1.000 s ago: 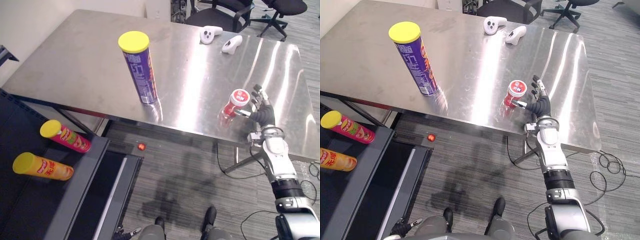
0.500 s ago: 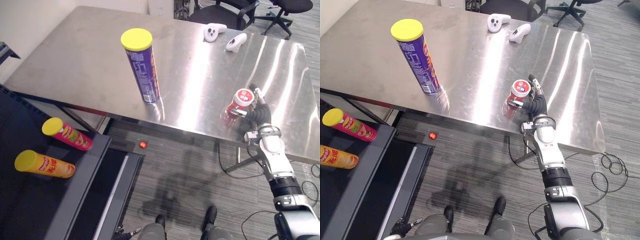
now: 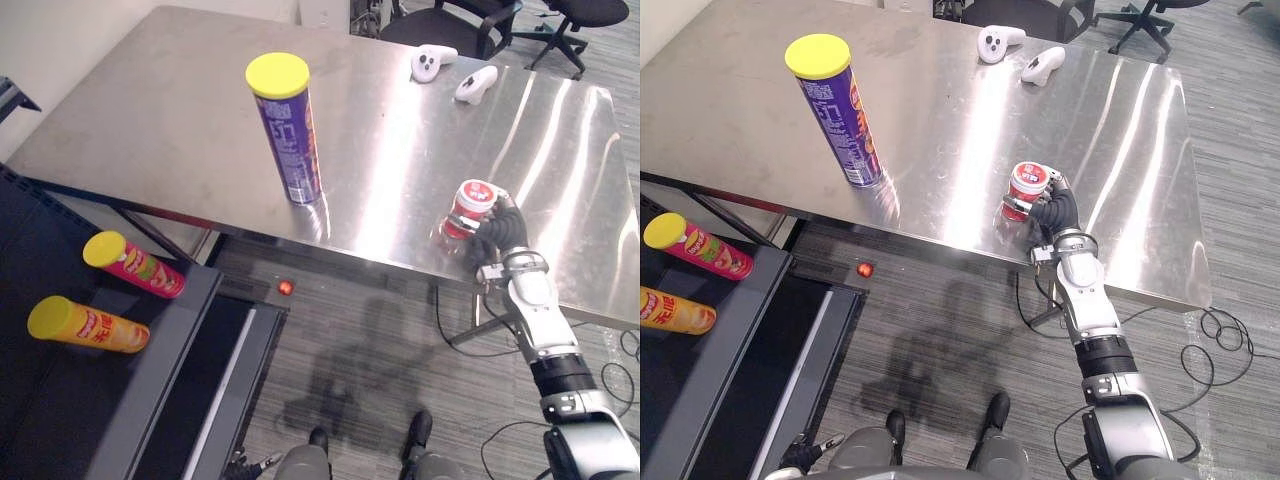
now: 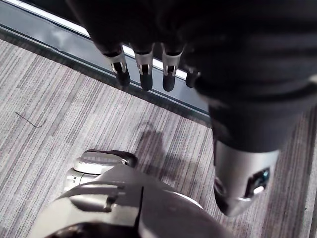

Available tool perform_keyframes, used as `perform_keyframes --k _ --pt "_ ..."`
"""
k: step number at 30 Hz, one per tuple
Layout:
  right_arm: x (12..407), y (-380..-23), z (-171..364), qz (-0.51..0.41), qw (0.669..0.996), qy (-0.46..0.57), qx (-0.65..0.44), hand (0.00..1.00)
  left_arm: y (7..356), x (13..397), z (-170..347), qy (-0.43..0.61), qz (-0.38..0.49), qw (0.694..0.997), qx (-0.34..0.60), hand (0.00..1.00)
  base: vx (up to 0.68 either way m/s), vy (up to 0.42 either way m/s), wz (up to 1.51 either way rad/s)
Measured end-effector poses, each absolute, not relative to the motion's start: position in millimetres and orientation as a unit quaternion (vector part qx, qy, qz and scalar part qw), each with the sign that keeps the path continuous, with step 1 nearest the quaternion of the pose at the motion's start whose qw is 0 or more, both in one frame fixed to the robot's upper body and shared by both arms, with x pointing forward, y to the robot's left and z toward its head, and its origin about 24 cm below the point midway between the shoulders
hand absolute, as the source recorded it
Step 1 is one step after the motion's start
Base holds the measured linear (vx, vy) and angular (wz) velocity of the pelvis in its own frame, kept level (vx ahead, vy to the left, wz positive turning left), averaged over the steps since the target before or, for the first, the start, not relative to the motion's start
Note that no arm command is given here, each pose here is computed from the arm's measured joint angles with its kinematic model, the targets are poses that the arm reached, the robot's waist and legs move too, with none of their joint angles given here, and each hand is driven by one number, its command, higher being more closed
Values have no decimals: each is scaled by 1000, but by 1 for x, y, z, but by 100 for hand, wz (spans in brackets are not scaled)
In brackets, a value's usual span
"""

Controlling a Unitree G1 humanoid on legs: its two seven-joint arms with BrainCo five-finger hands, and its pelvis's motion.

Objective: Put the gum and the chips on the shelf.

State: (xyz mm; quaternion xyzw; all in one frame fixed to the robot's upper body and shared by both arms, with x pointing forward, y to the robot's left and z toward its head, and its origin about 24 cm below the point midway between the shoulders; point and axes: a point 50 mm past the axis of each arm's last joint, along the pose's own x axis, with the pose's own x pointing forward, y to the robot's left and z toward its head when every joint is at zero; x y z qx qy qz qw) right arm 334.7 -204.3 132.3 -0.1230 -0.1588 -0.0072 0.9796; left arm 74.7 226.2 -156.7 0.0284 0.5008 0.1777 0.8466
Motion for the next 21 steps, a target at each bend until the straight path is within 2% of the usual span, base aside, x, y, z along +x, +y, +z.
perform_keyframes --k 9,17,21 --pt "332 -205 129 -8 980 -155 -123 100 227 76 -156 499 171 849 42 0 -16 -16 -1" --pt "306 -197 163 3 962 -246 -118 100 230 77 -155 498 175 848 44 0 -15 -12 2" --pt "294 -200 165 3 958 -259 -119 100 232 74 -155 503 176 845 46 0 -14 -15 3"
